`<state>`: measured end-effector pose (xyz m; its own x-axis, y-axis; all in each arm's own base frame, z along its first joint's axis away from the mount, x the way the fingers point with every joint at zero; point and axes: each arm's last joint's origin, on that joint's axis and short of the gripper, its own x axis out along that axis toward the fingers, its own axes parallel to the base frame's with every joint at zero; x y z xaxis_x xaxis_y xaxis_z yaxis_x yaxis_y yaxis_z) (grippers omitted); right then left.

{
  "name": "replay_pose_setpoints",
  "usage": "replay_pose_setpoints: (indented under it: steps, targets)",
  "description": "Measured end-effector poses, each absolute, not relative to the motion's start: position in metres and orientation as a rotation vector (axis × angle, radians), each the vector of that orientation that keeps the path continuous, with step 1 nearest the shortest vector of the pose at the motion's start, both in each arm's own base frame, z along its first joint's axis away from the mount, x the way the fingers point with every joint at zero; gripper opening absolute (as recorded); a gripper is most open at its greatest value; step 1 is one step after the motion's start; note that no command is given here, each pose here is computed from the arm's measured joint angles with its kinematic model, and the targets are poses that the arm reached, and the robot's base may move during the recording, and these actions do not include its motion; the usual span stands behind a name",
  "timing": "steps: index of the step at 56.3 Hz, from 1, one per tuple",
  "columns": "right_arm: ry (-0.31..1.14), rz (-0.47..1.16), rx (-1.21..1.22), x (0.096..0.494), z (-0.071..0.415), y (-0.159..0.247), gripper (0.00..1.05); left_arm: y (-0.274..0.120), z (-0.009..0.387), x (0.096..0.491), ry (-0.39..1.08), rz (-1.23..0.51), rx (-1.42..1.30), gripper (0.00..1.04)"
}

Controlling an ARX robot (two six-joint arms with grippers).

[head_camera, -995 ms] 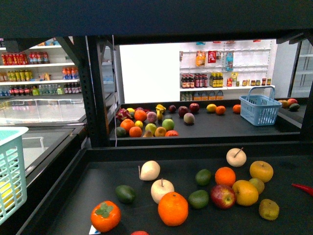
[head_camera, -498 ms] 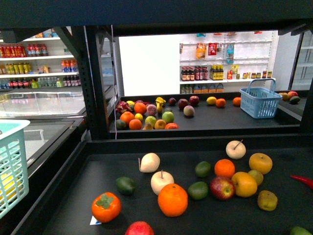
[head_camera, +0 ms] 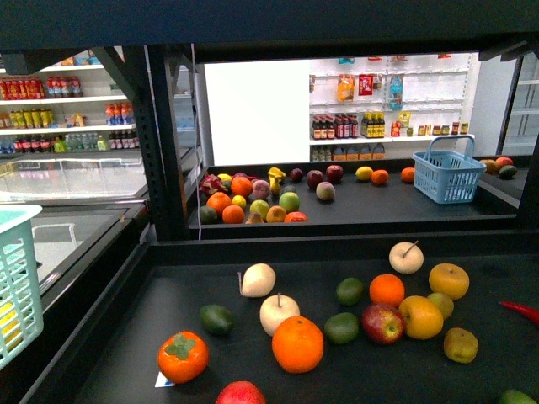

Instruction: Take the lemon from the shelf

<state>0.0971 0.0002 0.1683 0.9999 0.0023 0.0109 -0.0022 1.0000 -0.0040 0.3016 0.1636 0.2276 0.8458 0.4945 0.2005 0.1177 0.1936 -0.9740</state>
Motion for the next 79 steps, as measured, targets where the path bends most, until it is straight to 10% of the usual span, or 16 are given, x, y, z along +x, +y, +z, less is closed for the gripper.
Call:
replay_pose_setpoints:
  steps: [28, 44, 53, 71, 79]
  targets:
    - [-0.011, 0.002, -0.004, 0.097, 0.168, 0.0, 1.02, 0.126, 0.273, 0.241, -0.182, 0.557, -1.227, 0.97]
    - [-0.011, 0.002, -0.004, 0.097, 0.168, 0.0, 1.02, 0.018, 0.328, 0.139, -0.063, 0.514, -0.581, 0.96]
    - [-0.011, 0.003, -0.004, 0.097, 0.168, 0.0, 1.02, 0.001, 0.293, 0.096, -0.029, 0.025, -0.169, 0.67]
    - [-0.011, 0.002, -0.004, 0.097, 0.168, 0.0, 1.02, 0.0, 0.22, 0.098, 0.001, 0.001, -0.02, 0.02]
    - [-0.011, 0.002, -0.004, 0.097, 0.168, 0.0, 1.02, 0.0, 0.205, 0.098, 0.006, 0.001, -0.014, 0.03]
